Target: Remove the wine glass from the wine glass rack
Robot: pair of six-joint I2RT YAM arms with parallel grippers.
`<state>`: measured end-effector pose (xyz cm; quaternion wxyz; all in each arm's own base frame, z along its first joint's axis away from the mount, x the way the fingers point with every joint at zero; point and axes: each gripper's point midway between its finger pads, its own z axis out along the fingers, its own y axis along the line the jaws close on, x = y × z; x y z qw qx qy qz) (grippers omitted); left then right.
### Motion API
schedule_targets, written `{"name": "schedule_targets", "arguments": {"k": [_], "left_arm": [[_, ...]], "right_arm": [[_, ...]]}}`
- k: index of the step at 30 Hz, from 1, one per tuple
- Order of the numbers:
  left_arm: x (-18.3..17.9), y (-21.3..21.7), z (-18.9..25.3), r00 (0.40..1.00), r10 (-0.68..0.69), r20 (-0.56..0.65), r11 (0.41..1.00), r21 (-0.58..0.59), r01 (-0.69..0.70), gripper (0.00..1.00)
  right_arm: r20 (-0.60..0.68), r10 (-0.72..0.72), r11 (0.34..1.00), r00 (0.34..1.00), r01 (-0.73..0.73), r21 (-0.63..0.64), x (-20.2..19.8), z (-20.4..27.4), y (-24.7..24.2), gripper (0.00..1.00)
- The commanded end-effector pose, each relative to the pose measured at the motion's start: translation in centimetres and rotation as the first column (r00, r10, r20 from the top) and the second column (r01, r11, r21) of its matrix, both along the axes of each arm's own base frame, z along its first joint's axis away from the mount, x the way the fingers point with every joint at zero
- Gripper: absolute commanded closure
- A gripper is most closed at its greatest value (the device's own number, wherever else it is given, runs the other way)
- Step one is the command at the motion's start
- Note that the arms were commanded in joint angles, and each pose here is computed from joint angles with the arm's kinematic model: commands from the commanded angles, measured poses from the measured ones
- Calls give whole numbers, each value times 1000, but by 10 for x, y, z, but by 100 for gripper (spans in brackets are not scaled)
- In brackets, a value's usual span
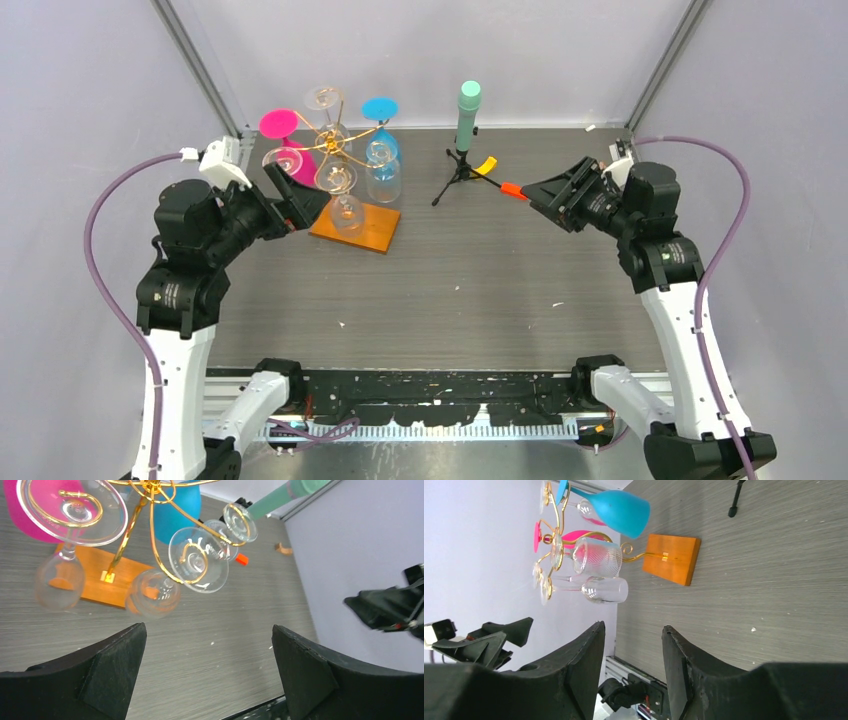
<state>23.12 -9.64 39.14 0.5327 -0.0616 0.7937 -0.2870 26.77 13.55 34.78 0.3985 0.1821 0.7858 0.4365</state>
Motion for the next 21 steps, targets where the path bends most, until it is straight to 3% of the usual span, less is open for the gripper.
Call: {"name": "schedule_targets", "arguments": {"k": [1, 6, 9, 11, 15, 21], "left_arm": [[15, -7, 26, 999, 36, 40, 987, -157, -29, 0], [27, -8, 22, 998, 68, 8, 973, -220, -65, 18], [32, -2, 23, 994, 102, 26, 973, -209, -94, 21], [33, -2, 23, 994, 101, 39, 976, -196, -92, 21], [30, 8, 22, 989, 135, 63, 981, -147, -124, 17], [19, 36, 24, 960, 253, 120, 967, -65, -246, 8]], "right_arm": [[127, 27, 982, 992, -50, 183, -1, 39, 18, 49], [105, 32, 969, 994, -56, 240, -1, 29, 34, 49], [111, 67, 965, 992, -93, 245, -4, 29, 54, 50], [117, 98, 961, 988, -125, 248, -7, 31, 73, 49], [123, 109, 962, 986, -135, 236, -6, 35, 109, 38], [81, 58, 976, 995, -74, 205, 13, 33, 160, 35]]}}
